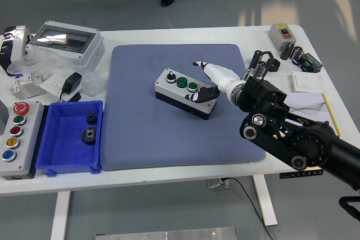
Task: Pick up the button,place it on the desk,press the button,press the button
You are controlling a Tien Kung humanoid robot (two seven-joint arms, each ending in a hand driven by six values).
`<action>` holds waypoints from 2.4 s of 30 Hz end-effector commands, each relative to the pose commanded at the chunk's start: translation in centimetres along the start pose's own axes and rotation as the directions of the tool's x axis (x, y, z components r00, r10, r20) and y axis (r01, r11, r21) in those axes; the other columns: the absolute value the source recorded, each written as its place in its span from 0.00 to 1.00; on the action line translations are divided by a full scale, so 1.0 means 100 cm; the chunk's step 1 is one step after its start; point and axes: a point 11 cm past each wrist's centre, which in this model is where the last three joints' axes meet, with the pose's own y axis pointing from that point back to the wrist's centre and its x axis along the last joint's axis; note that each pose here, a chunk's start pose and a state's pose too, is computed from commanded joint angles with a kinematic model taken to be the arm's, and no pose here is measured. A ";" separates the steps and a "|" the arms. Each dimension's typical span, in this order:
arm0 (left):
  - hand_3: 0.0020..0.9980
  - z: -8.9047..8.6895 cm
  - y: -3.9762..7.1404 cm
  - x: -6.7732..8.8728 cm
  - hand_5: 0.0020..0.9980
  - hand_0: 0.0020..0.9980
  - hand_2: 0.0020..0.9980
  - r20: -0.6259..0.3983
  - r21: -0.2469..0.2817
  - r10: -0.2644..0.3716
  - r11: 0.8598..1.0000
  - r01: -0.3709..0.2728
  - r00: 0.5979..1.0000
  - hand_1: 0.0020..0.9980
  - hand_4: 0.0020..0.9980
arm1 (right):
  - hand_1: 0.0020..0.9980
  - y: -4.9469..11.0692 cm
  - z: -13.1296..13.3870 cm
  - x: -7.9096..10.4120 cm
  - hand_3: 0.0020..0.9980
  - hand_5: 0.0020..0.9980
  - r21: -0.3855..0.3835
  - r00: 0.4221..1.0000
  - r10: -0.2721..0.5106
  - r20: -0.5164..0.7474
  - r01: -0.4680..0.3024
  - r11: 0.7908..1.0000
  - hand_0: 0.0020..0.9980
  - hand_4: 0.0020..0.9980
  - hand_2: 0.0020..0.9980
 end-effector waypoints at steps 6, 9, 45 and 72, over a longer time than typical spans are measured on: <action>0.58 -0.001 0.000 0.001 0.20 0.62 0.54 0.001 0.002 0.001 1.000 -0.001 1.000 0.56 0.50 | 1.00 -0.008 0.003 -0.006 1.00 0.50 -0.024 1.000 -0.018 -0.005 0.018 1.000 1.00 1.00 1.00; 0.58 -0.001 0.000 0.001 0.20 0.62 0.54 0.002 0.004 0.001 1.000 -0.001 1.000 0.56 0.50 | 1.00 -0.011 0.006 -0.012 1.00 0.50 -0.043 0.999 -0.033 -0.016 0.032 0.999 1.00 1.00 1.00; 0.58 -0.002 0.000 0.001 0.20 0.62 0.55 0.016 0.001 -0.001 1.000 0.001 1.000 0.56 0.49 | 0.91 -0.023 0.021 -0.037 1.00 0.58 -0.105 0.993 -0.012 -0.121 -0.001 0.994 0.88 1.00 0.99; 0.58 0.003 0.000 0.003 0.21 0.62 0.55 0.013 -0.021 0.003 1.000 -0.002 1.000 0.56 0.49 | 0.64 -0.022 0.020 -0.040 1.00 0.05 -0.094 0.982 0.000 -0.188 -0.018 0.995 0.35 0.74 0.69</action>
